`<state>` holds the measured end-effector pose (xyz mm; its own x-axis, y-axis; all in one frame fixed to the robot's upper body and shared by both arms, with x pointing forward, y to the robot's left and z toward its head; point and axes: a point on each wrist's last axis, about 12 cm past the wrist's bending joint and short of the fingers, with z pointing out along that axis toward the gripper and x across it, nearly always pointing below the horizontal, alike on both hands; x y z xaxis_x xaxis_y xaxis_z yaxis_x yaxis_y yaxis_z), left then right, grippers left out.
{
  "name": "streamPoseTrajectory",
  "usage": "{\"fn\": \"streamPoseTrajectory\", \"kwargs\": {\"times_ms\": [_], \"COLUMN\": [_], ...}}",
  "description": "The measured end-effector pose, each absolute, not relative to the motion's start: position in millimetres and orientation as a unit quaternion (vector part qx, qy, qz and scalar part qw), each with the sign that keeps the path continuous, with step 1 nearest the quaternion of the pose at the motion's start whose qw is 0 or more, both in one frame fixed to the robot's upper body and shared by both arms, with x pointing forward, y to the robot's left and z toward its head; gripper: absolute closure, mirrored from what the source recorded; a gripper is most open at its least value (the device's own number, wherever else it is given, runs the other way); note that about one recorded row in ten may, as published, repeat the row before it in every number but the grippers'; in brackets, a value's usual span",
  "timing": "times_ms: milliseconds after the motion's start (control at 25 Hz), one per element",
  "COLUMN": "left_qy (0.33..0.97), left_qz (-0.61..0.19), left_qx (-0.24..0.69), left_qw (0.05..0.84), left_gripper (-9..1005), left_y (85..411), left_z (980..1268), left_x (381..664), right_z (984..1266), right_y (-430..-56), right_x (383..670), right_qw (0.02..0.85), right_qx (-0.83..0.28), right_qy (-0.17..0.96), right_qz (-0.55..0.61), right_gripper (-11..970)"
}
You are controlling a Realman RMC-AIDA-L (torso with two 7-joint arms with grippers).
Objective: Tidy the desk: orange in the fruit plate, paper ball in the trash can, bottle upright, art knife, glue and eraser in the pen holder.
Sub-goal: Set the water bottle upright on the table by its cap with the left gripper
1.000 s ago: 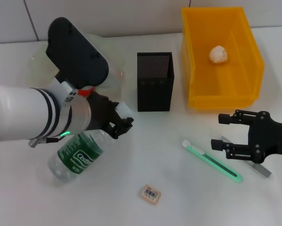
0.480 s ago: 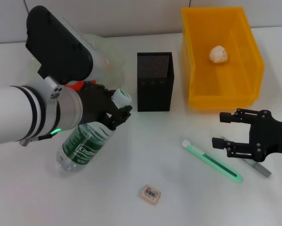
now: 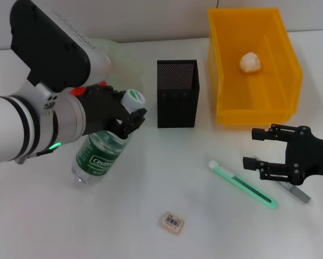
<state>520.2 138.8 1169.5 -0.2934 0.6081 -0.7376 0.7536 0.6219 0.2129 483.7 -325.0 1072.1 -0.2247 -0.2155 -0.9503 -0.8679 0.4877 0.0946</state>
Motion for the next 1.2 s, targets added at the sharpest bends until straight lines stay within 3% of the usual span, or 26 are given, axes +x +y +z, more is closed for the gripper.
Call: {"fn": "streamPoseTrajectory", "kwargs": {"times_ms": [760, 1200], "left_qy": [0.774, 0.775], "left_qz": [-0.130, -0.145], "left_qx": [0.421, 0.394], "left_qw": [0.454, 0.472], "left_gripper": [562, 562], "left_y": [133.2, 155.8], "left_z": [1177.6, 1179.7], "left_x": [523.1, 527.8], "right_z": [1069.4, 1068.8], "right_y": [-326.0, -328.0], "right_x": [479.8, 479.1], "right_qw": [0.491, 0.496], "right_qx": [-0.378, -0.371], "right_qy": [0.711, 0.712], "right_qz": [0.332, 0.331], "right_gripper": [238, 239]}}
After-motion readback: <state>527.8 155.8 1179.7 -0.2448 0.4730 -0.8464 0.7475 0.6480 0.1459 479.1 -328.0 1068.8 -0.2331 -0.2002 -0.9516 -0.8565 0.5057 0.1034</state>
